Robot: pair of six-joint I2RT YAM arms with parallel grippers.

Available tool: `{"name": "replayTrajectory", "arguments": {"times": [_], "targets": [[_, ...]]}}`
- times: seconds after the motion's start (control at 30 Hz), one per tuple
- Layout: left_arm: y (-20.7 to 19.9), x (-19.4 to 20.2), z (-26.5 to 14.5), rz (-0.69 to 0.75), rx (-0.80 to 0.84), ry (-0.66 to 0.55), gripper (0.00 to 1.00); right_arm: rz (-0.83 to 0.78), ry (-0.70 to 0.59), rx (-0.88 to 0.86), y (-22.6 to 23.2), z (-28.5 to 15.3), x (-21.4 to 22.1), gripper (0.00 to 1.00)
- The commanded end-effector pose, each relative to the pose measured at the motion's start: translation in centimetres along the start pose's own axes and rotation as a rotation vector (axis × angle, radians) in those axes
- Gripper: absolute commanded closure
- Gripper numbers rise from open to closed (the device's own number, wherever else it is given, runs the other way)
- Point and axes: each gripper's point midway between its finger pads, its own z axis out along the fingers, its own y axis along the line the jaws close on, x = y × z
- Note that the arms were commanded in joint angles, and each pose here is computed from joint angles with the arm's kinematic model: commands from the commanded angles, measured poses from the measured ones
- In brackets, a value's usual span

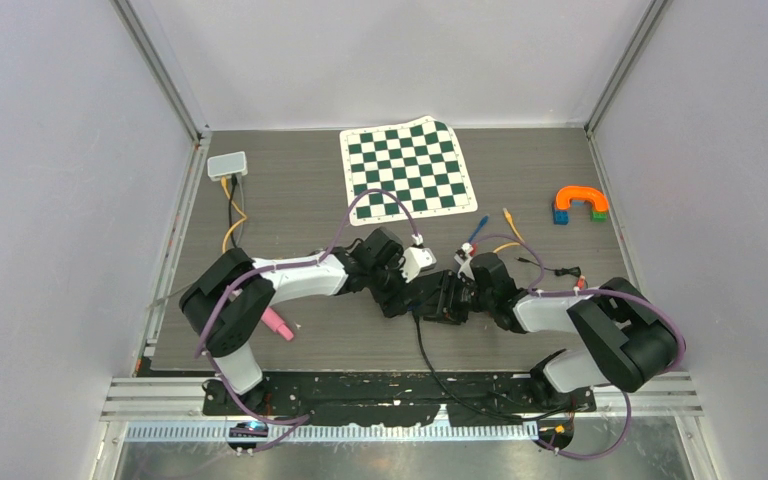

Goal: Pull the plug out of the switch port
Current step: Pull the connector from the switch port.

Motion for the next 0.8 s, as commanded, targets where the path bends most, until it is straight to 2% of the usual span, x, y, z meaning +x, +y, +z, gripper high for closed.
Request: {"name": "replayTrajectory", "arguments": {"times": [0.0,0.1,0.27,0.77], "targets": [[-0.8,-0.4,0.1,0.005,0.041,0.006,0.29,-0.002,-0.033,-0.012,0.6,0.7,-1.1,0.56],[-1.0,-0.2,0.1,-0.004,0.050,0.004,0.38,0.006,-0.058,0.006,0.4,0.9,-1.6,0.56],[-1.5,-0.2,-0.1,-0.013,0.063,-0.004,0.46,0.004,-0.091,0.039,0.3,1.0,-2.2,0.56],[-2.1,-0.5,-0.6,-0.021,0.071,-0.027,0.50,0.013,-0.132,0.044,0.5,0.7,-2.5,0.56]]}}
